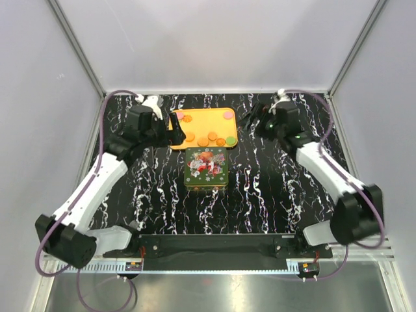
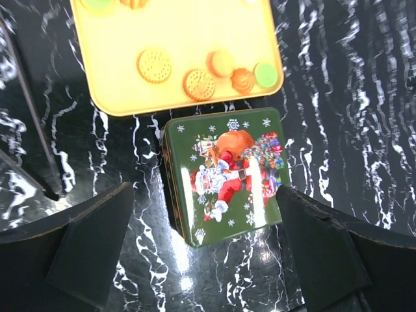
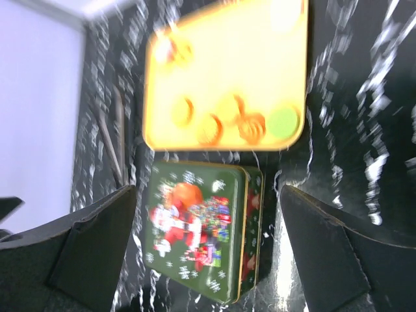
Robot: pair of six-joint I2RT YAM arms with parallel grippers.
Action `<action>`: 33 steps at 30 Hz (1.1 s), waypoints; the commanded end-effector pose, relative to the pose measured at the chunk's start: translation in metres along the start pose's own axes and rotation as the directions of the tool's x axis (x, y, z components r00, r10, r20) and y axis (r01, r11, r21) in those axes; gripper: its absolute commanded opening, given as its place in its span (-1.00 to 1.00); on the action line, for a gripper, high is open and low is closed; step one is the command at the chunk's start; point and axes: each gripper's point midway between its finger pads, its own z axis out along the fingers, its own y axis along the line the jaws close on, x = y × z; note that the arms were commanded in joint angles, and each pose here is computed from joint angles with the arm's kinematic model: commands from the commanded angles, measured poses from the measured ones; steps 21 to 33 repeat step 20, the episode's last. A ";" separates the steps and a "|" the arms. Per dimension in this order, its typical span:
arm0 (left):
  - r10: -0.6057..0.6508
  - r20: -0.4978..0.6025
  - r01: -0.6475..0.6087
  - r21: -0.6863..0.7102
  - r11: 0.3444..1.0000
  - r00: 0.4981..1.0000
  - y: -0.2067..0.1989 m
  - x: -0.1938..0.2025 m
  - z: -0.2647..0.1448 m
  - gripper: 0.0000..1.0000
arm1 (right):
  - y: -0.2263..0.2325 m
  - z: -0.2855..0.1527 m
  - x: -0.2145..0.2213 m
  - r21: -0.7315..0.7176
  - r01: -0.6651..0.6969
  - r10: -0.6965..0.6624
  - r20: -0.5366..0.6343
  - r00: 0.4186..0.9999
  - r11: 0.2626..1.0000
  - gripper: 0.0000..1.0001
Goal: Pack the cookies
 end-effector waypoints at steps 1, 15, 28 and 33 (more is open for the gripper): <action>0.066 0.060 -0.066 -0.010 0.998 0.996 0.008 0.001 -0.025 0.98 | -0.001 -0.055 -0.033 0.128 0.092 -0.107 0.114 0.988 0.987 0.99; 0.116 0.186 -0.121 0.017 0.992 0.976 0.015 0.010 -0.055 0.98 | -0.045 -0.118 -0.012 0.299 0.131 -0.185 0.158 0.970 0.945 0.99; 0.112 0.175 -0.118 0.027 0.993 0.978 0.016 0.016 -0.050 0.98 | -0.043 -0.118 -0.014 0.292 0.123 -0.179 0.174 0.968 0.948 1.00; 0.112 0.175 -0.118 0.027 0.993 0.978 0.016 0.016 -0.050 0.98 | -0.043 -0.118 -0.014 0.292 0.123 -0.179 0.174 0.968 0.948 1.00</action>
